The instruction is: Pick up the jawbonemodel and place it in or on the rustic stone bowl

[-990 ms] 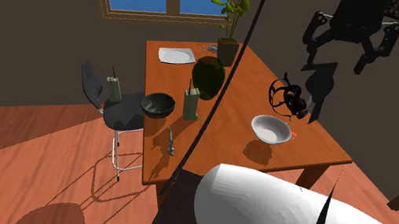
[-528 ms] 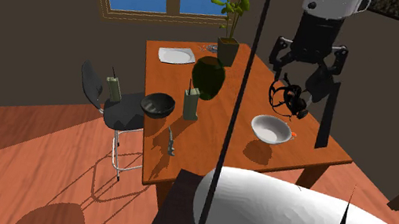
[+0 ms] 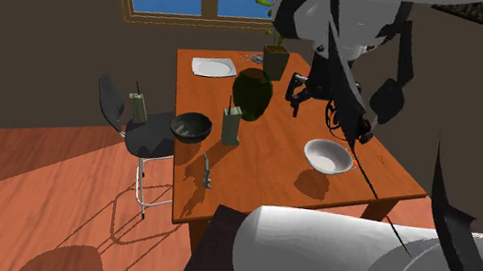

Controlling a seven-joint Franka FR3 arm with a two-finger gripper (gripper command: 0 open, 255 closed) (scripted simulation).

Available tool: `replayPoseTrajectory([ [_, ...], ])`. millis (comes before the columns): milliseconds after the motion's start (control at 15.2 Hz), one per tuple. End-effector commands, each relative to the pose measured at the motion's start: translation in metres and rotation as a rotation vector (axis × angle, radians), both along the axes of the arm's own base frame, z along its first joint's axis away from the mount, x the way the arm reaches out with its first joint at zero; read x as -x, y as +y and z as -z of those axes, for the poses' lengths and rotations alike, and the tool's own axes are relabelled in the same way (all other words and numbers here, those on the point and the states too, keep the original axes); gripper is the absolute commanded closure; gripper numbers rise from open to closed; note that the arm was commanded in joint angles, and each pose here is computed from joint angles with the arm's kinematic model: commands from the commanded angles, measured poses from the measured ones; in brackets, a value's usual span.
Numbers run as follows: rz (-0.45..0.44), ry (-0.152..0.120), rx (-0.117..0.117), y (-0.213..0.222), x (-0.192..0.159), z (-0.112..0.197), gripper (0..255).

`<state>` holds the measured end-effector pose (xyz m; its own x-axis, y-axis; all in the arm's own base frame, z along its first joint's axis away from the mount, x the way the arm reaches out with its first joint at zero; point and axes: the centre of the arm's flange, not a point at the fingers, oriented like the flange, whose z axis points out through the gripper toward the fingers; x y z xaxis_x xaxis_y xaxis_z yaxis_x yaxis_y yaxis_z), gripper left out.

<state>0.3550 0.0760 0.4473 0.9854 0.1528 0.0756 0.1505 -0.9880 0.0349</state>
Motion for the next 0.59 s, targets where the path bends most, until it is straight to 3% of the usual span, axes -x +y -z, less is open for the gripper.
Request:
replayPoseTrajectory([
  [0, -0.02, -0.007, -0.003, 0.014, -0.004, 0.02, 0],
  [528, -0.101, -0.026, -0.013, 0.079, -0.017, 0.099, 0],
])
